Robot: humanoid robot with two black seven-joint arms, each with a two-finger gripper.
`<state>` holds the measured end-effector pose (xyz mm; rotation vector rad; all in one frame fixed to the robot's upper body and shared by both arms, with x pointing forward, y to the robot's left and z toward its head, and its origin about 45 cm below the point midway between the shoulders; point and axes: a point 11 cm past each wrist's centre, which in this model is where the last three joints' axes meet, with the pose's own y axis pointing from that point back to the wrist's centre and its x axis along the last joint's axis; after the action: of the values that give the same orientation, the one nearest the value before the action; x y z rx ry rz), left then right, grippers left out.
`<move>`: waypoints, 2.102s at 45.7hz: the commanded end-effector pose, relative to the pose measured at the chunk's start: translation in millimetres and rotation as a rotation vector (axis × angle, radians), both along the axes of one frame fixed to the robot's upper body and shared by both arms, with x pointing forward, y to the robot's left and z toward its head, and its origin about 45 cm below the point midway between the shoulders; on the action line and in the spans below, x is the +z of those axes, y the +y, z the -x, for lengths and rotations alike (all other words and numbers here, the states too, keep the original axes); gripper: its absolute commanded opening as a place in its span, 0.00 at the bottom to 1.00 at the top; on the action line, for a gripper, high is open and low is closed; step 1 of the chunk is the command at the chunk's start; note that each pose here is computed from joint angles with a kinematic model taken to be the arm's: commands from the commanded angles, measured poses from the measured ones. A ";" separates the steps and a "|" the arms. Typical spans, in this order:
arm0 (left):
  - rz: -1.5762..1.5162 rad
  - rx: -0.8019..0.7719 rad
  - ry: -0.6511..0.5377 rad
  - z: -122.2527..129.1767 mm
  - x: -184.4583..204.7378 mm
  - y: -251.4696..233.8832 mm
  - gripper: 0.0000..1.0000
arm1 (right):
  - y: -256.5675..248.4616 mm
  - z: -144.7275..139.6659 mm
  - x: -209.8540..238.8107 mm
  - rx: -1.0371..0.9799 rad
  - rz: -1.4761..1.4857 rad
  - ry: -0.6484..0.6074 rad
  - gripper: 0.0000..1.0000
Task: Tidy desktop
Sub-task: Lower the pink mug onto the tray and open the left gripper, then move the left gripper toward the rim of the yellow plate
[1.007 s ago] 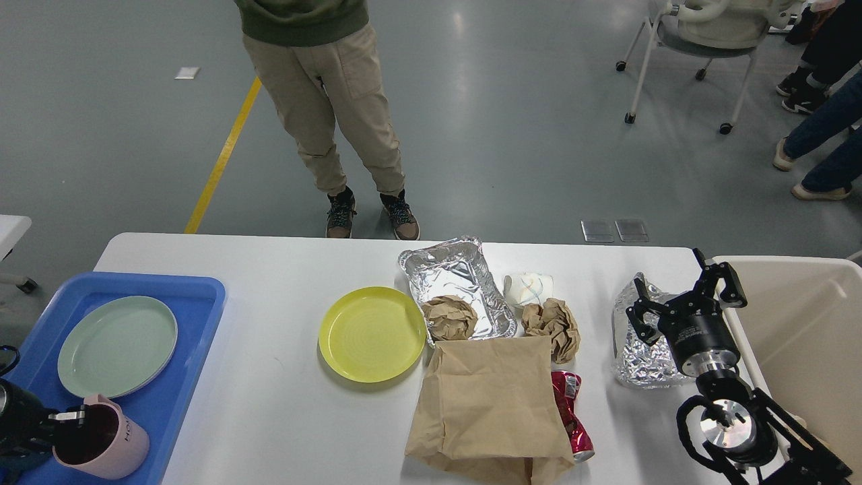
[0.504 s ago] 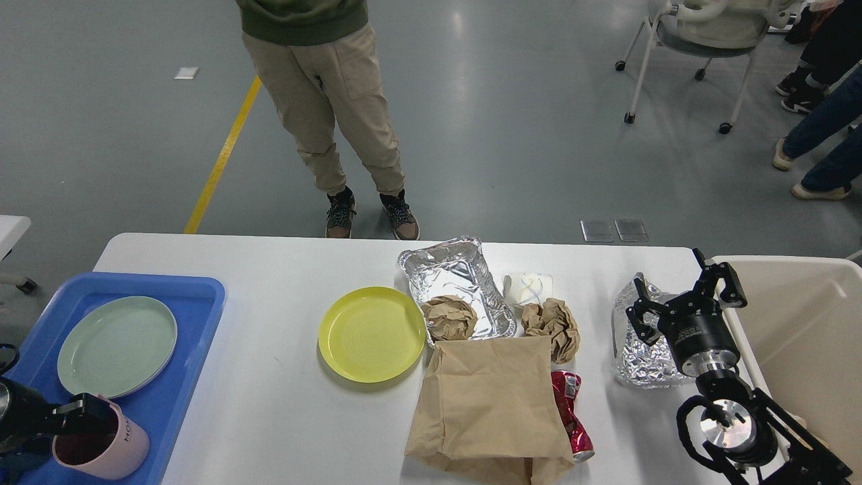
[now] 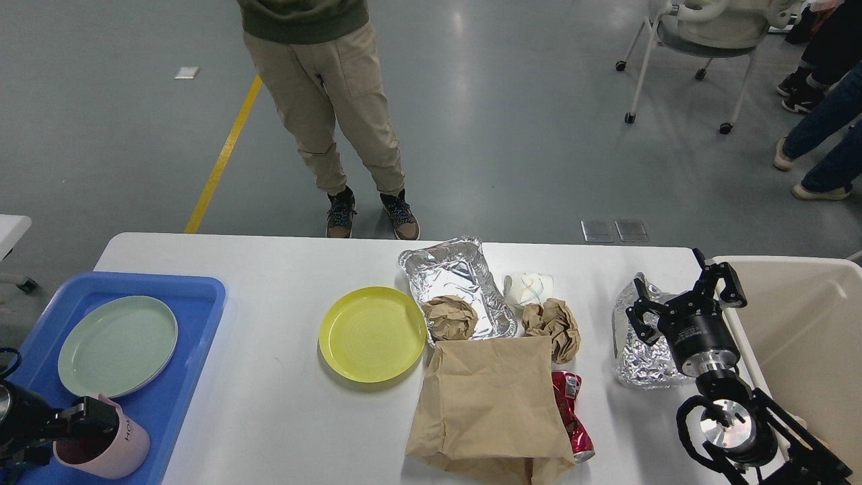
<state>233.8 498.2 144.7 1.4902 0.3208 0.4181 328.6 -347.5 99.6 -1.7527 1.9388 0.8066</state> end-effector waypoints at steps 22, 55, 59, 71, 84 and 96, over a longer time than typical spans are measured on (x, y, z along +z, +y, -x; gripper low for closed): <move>-0.002 -0.085 0.032 -39.6 169.5 -66.8 0.96 | -0.1 0.0 0.0 0.000 0.000 0.000 1.00; 0.044 -0.309 -0.139 -62.3 281.6 -256.5 0.96 | -0.2 0.0 0.0 -0.001 0.000 0.000 1.00; 0.050 -0.308 -0.132 -62.0 279.2 -256.5 0.96 | -0.2 0.0 0.0 -0.001 0.000 0.000 1.00; 0.055 -0.310 -0.095 -66.1 257.2 -256.2 0.96 | -0.2 0.0 0.0 -0.001 0.000 0.000 1.00; 0.080 -0.330 -0.132 -102.6 207.4 -279.4 0.90 | 0.2 0.1 -0.2 0.001 0.000 0.001 1.00; 0.118 -0.075 -0.173 -116.2 106.5 -278.4 0.89 | -0.2 0.0 0.0 -0.001 0.000 0.000 1.00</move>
<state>346.6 216.6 291.6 1.3630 0.0697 0.3601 328.6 -347.5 99.6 -1.7524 1.9386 0.8067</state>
